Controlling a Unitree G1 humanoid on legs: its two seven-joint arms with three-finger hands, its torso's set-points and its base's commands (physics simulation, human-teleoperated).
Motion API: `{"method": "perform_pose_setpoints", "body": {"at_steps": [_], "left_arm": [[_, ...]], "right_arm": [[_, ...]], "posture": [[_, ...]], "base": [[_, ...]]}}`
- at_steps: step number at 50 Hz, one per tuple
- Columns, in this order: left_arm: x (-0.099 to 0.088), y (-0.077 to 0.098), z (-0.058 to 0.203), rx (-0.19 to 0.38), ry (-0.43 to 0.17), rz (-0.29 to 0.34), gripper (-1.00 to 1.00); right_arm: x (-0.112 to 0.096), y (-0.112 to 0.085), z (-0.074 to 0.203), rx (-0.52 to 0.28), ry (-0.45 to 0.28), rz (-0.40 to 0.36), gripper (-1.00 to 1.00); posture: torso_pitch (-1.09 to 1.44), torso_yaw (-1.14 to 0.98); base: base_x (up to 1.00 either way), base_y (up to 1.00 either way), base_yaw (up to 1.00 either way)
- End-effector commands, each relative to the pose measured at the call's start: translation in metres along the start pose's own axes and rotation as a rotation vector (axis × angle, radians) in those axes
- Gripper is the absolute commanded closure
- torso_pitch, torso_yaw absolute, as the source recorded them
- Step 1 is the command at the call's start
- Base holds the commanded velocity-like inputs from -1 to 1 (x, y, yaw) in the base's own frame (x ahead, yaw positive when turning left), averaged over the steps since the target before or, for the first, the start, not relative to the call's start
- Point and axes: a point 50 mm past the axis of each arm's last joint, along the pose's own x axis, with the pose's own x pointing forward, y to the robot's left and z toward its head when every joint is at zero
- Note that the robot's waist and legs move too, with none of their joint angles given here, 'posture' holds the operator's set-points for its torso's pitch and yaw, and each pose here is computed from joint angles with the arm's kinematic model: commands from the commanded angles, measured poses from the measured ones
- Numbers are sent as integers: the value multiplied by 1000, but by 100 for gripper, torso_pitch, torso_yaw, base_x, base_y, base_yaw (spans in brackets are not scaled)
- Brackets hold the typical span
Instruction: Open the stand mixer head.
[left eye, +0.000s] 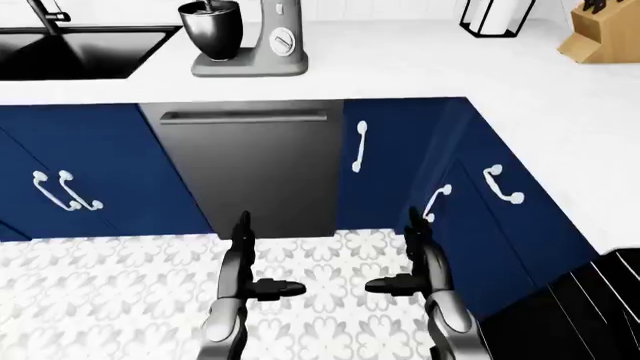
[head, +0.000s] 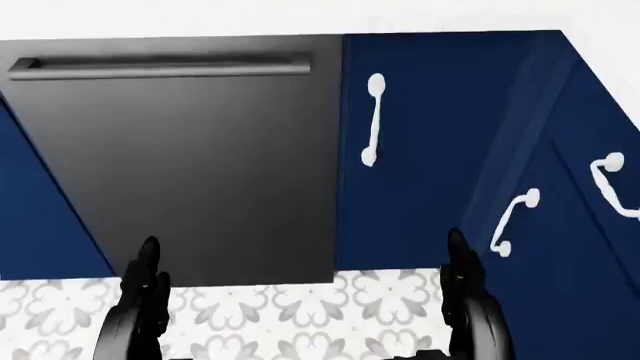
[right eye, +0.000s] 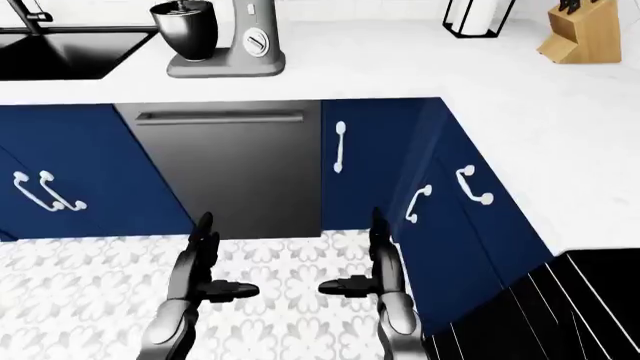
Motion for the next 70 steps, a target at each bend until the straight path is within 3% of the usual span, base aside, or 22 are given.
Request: {"method": "perform_pose_setpoints", "body": {"at_steps": [1,15,16,18,20,21,22,23,25,28,30,36,42,48,53,60,62,70], "left_arm": [[4,0,32,4,-170,-10,-98],[3,0,33,11,-178,-9,-98],[2,-1,36,14,-214,-23,-98],[0,-1,43,-7,-278,-21,-98],[-5,-2,60,-45,-381,-25,-98],[-7,-2,69,-63,-435,-27,-98],[-8,-1,73,-74,-458,-19,-98],[-11,2,82,-102,-537,-2,-98],[-16,5,93,-146,-594,9,-98],[-23,5,104,-135,-699,19,-97],[-27,3,108,-151,-720,-5,-98],[-36,7,134,-207,-808,2,-98],[-60,8,178,-309,-943,-38,-98],[-85,10,213,-354,-1072,-58,-98],[-91,11,227,-396,-1093,-60,-98],[-89,13,224,-399,-1087,-48,-97],[-85,15,220,-422,-1063,-35,-98],[-86,15,221,-411,-1067,-34,-98]], "right_arm": [[3,1,38,-14,-188,8,-100],[1,3,40,-18,-204,41,-100],[0,3,42,-5,-223,50,-100],[-2,5,53,-23,-341,78,-100],[-9,9,74,-60,-500,123,-100],[-13,10,84,-35,-570,145,-100],[-15,10,89,-26,-590,139,-100],[-20,11,98,-3,-658,153,-100],[-24,13,103,-1,-695,170,-100],[-32,15,111,12,-752,198,-100],[-35,13,121,47,-783,187,-100],[-51,18,174,86,-885,217,-100],[-73,21,222,130,-994,234,-100],[-91,23,249,158,-1067,261,-100],[-96,22,259,166,-1093,265,-100],[-95,22,256,178,-1078,268,-100],[-93,22,255,157,-1070,263,-100],[-91,20,253,161,-1064,254,-100]], "posture": [[0,0],[0,0],[0,0],[0,0],[0,0],[0,0],[0,0],[0,0],[0,0],[0,0],[0,0],[0,0],[0,0],[0,0],[0,0],[0,0],[0,0],[0,0]], "base": [[0,0,0],[0,0,0],[0,0,0],[0,0,0],[0,0,0],[0,0,0],[0,0,0],[0,0,0],[0,0,0],[0,0,0],[0,0,0],[0,0,0],[0,0,0],[0,0,0],[0,0,0],[0,1,0],[0,100,0],[0,44,0]]}}
